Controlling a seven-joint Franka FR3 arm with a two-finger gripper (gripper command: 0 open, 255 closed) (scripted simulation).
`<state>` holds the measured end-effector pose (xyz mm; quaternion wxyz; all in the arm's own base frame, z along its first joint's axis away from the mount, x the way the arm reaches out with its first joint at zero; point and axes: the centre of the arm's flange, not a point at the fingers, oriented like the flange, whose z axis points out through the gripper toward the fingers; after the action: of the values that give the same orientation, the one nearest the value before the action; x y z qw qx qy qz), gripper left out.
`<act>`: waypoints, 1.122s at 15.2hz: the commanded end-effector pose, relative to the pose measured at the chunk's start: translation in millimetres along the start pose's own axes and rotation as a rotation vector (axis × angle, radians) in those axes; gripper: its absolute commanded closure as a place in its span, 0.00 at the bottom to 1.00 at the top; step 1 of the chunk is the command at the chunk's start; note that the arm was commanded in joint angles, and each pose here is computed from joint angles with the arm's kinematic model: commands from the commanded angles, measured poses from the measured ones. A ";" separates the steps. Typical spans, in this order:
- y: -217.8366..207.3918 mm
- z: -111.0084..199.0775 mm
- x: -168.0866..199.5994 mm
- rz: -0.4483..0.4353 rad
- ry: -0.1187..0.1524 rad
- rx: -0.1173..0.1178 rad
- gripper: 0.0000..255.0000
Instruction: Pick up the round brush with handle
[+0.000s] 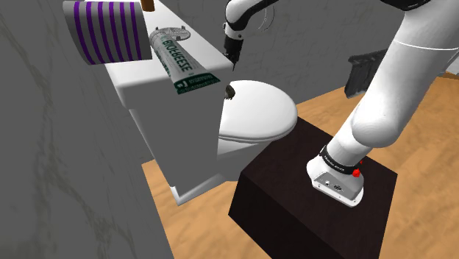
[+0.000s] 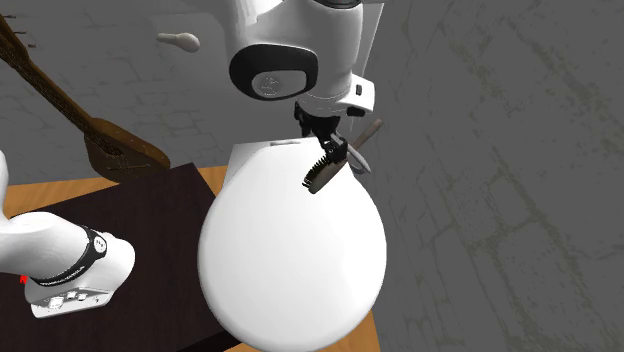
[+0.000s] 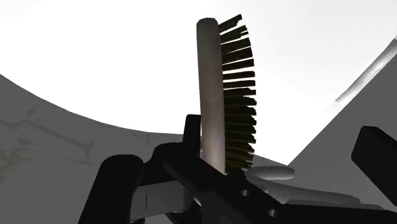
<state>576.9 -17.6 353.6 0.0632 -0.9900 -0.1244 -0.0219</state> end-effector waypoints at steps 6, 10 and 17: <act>11.4 55.3 52.9 -0.057 -0.002 0.006 0.00; 13.9 76.2 51.7 -0.057 -0.002 0.006 0.00; 17.9 91.7 51.4 -0.057 -0.002 0.006 1.00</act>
<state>633.9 -8.6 267.2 0.0658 -0.9857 -0.1535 -0.0243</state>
